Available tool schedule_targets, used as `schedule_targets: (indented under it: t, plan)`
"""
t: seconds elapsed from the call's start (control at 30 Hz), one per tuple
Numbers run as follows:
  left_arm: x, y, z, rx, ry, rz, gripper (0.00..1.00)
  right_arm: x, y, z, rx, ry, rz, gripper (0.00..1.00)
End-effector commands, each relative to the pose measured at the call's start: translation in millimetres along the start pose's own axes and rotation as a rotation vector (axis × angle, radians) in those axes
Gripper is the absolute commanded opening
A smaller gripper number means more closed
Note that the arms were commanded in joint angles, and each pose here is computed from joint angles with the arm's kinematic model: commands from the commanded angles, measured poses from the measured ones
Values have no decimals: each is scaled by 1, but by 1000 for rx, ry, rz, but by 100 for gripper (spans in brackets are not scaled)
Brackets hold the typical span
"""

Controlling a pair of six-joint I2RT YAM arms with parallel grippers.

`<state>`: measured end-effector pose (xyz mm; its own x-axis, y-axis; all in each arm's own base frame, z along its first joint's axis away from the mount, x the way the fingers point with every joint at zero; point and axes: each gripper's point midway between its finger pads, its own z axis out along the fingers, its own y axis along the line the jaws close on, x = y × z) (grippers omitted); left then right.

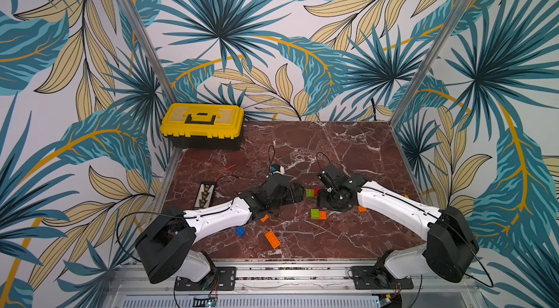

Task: Assemble the number 5 with lego
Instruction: Assemble the lego brick with the lego brick.

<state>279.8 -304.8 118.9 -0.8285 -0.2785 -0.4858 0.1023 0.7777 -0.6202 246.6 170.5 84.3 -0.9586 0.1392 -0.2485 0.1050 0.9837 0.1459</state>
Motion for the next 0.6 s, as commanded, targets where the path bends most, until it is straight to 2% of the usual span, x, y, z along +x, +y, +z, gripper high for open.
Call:
schedule_targets:
  t: [0.0, 0.23, 0.57]
  plan:
    - [4, -10, 6, 54, 22, -14, 100, 10, 0, 3, 2, 23, -39, 56]
    - [8, -5, 9, 40, 30, -43, 100, 14, 8, 8, 25, 37, -106, 56]
    - [15, 13, 2, 2, 32, -84, 100, 18, 7, 13, 68, 45, -117, 56]
